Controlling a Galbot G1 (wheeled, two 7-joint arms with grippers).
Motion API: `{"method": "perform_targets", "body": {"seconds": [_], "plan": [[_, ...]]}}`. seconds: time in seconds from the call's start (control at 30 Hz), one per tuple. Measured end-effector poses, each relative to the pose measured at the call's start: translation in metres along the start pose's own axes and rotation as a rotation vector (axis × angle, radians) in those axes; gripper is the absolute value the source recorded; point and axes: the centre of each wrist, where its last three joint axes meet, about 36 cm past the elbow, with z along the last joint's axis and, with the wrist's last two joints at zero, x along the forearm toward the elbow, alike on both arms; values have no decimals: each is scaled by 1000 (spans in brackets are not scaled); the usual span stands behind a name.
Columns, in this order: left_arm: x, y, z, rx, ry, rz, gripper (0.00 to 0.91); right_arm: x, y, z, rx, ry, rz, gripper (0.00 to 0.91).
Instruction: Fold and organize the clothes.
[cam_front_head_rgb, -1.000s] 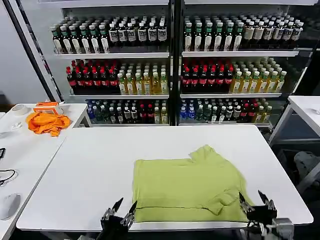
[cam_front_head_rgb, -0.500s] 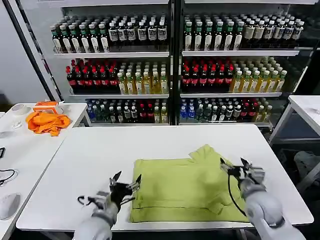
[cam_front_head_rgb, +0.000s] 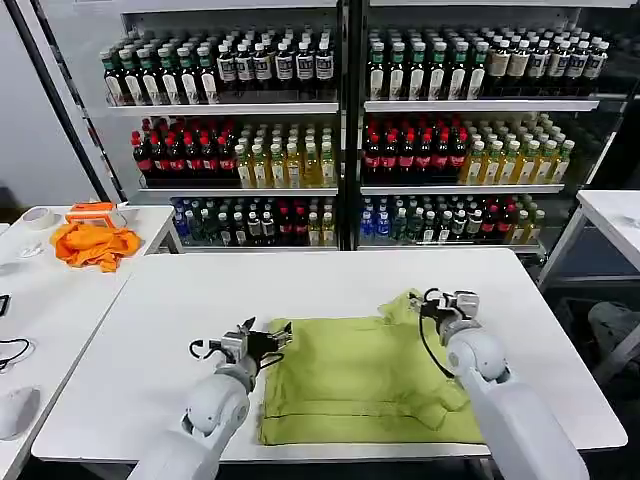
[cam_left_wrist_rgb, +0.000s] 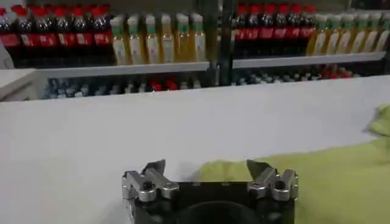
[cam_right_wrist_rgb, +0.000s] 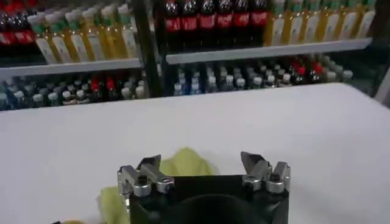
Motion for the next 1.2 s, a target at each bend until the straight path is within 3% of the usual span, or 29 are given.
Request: {"method": "perform_targets", "body": {"seconds": [0.6,1.2], "plan": [[-10,1,7,5,26,19,20,-9,3,0,-21,25,-20,0],[-7,-2,12,44,-15,59,20,12,-3,-16,-32,-46,-23,0]]}}
